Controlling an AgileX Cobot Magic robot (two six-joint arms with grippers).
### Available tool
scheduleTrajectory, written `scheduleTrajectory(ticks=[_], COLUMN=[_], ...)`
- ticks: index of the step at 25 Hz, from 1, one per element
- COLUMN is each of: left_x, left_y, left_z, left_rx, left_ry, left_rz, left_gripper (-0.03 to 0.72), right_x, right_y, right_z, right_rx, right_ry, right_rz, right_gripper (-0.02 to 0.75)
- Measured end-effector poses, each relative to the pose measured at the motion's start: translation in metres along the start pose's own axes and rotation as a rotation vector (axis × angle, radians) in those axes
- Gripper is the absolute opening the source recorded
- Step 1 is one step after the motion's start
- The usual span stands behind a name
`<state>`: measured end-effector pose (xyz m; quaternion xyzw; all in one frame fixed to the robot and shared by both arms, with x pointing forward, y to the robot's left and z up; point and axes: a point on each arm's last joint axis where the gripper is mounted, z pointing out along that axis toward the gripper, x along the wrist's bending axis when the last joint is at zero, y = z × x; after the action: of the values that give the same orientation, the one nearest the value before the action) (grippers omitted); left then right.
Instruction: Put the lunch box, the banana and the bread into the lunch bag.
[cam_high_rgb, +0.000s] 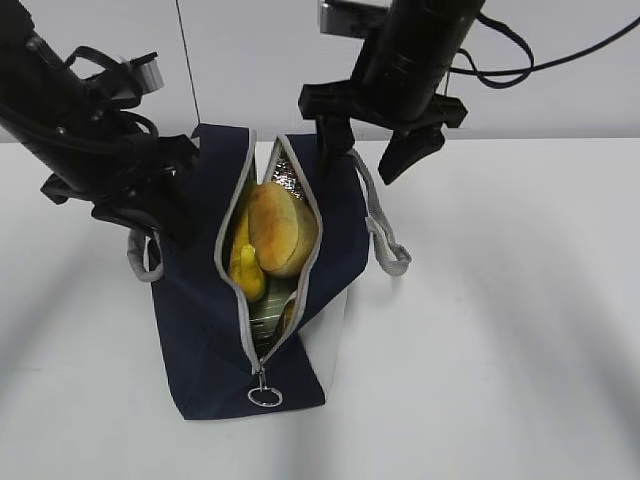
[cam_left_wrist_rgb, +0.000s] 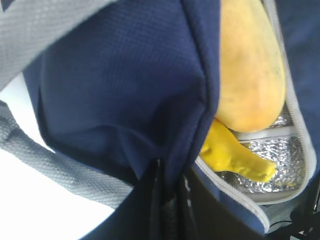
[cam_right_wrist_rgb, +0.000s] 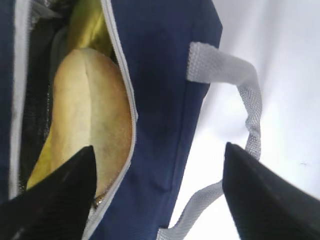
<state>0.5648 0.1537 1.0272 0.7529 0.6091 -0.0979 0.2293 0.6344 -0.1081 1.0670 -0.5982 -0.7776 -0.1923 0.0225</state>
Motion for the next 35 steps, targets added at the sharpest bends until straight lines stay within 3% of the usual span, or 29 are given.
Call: scheduleTrajectory(ticks=[5, 9, 12, 16, 18, 28, 35], left_x=[0.001, 0.001, 0.001, 0.001, 0.001, -0.027, -0.036], left_y=[0.000, 0.000, 0.000, 0.000, 0.000, 0.024, 0.049], left_z=[0.000, 0.000, 0.000, 0.000, 0.000, -0.018, -0.012], left_rx=[0.001, 0.001, 0.001, -0.001, -0.001, -0.125, -0.134], left_ry=[0.007, 0.007, 0.007, 0.007, 0.007, -0.191, -0.290], left_rz=[0.004, 0.004, 0.005, 0.005, 0.013, 0.050, 0.028], left_gripper=[0.029, 0.029, 0.029, 0.029, 0.029, 0.029, 0.029], right_x=[-0.005, -0.007, -0.009, -0.010, -0.010, -0.020, -0.037], right_y=[-0.009, -0.010, -0.010, -0.010, -0.010, -0.010, -0.008], right_z=[0.015, 0.018, 0.026, 0.035, 0.035, -0.005, -0.028], right_rx=[0.060, 0.069, 0.086, 0.106, 0.106, 0.012, -0.042], right_ry=[-0.015, -0.028, -0.031, -0.016, -0.015, -0.198, -0.268], right_rz=[0.019, 0.017, 0.021, 0.005, -0.010, -0.087, -0.053], right_gripper=[0.570, 0.496, 0.358, 0.093, 0.022, 0.001, 0.001])
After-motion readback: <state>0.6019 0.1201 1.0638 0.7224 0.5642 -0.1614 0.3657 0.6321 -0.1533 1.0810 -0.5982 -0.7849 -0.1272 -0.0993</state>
